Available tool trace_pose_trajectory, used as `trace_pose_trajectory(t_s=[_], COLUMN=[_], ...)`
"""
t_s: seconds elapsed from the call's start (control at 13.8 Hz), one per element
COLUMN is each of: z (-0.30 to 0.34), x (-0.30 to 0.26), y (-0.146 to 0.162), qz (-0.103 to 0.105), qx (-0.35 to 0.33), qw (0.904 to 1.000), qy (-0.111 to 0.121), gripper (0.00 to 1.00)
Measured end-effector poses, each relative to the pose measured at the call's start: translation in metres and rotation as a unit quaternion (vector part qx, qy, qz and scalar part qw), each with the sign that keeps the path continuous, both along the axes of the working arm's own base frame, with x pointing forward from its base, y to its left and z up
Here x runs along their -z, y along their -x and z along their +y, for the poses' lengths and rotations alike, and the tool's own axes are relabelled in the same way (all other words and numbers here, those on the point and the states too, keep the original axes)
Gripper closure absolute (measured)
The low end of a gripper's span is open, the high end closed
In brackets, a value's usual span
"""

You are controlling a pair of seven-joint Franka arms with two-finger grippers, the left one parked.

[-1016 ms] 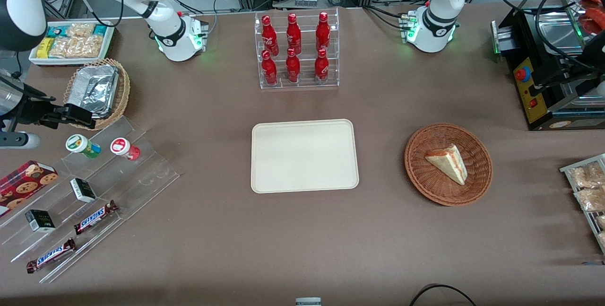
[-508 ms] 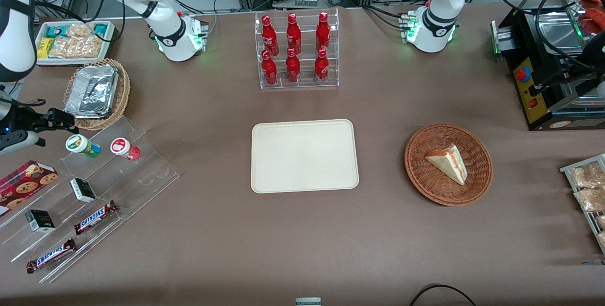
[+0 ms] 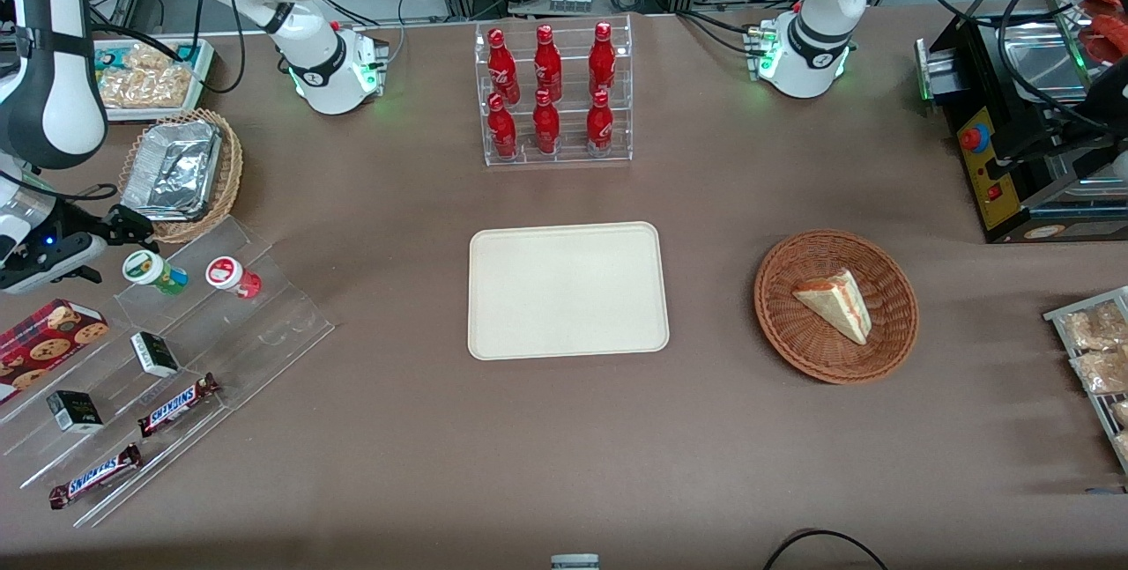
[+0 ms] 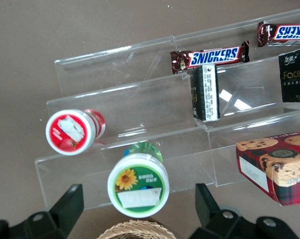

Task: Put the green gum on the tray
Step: 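Lower the right gripper onto the green-lidded gum jar on the acrylic stand, then close the right gripper on the green gum jar and lift it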

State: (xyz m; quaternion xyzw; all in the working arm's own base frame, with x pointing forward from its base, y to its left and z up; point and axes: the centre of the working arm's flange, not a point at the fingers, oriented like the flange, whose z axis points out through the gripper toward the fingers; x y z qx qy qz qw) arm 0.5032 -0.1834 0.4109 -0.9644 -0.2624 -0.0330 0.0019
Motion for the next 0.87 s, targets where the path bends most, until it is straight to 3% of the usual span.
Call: trace_pose_trajectory(t_s=[0.87], z=[0.007], x=[0.026], y=[0.008], qz=[-0.014], qx=[-0.002], qw=[0.9999], qy=[0.001], gripper=[0.00])
